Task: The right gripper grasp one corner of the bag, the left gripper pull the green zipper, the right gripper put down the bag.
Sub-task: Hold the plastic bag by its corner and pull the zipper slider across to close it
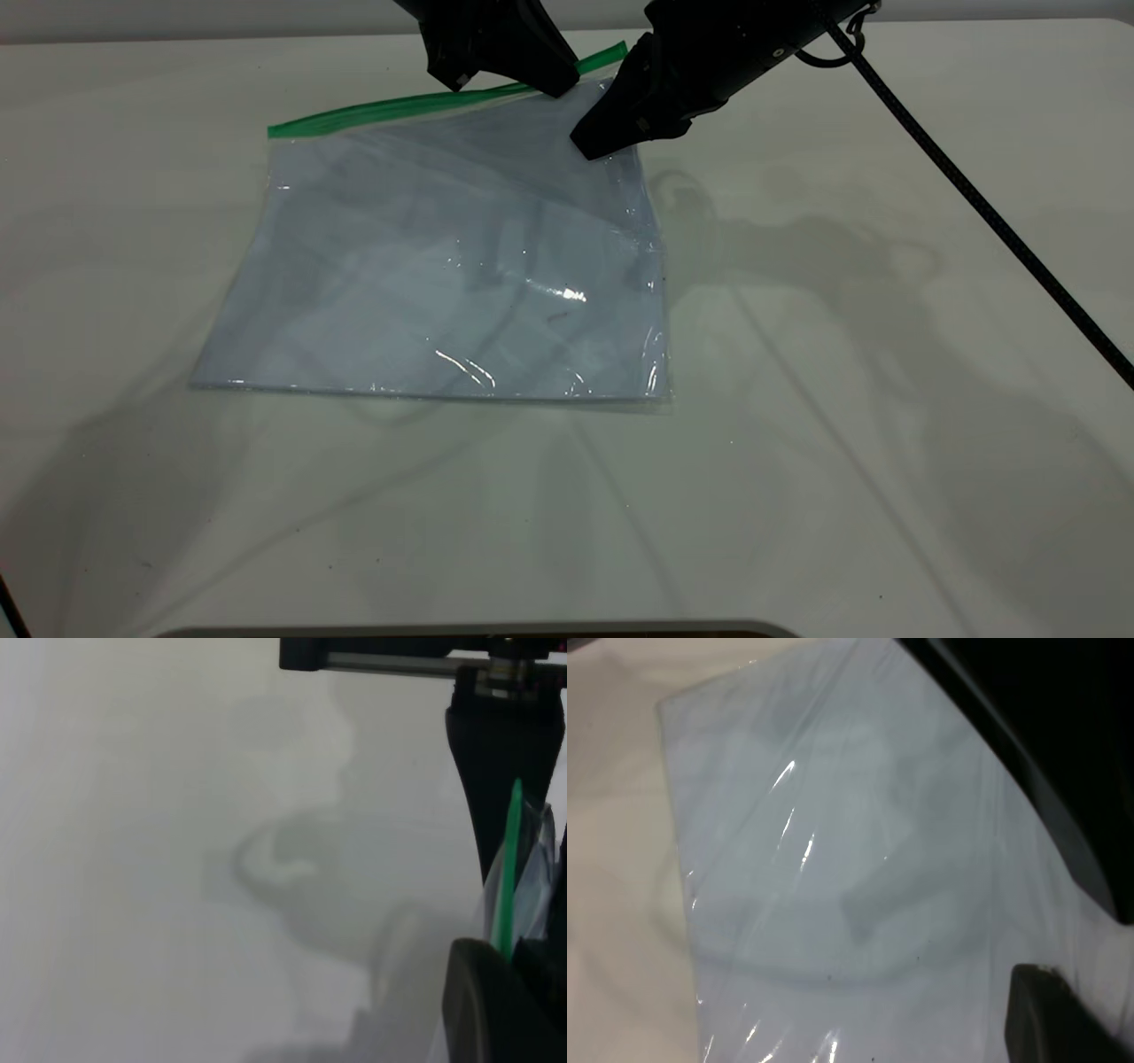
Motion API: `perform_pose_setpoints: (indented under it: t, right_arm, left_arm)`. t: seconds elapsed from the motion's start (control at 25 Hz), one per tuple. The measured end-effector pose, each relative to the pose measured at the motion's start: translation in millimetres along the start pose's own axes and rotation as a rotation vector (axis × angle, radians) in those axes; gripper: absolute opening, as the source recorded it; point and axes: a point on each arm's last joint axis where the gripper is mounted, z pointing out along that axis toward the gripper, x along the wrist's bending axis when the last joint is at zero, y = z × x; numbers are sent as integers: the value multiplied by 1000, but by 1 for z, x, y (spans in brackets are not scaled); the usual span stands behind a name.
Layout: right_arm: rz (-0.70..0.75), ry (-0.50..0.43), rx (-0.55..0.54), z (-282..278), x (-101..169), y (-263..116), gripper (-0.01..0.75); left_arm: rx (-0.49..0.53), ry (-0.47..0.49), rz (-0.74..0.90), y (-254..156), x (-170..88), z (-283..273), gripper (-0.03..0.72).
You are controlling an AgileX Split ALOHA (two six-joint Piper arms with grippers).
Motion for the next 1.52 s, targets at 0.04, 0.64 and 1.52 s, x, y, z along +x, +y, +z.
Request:
perform_pose_setpoints:
  t: [0.04, 0.64, 1.52]
  right_arm:
    - [6, 1, -1, 0, 0, 0, 35]
    - [193, 53, -86, -35, -29, -18, 35]
    - [291, 37, -150, -50, -42, -20, 35]
  left_arm:
    - [-1, 0, -1, 0, 0, 0, 56]
    - [47, 15, 4, -1, 2, 0, 57]
    - [122, 34, -209, -75, 23, -62, 57]
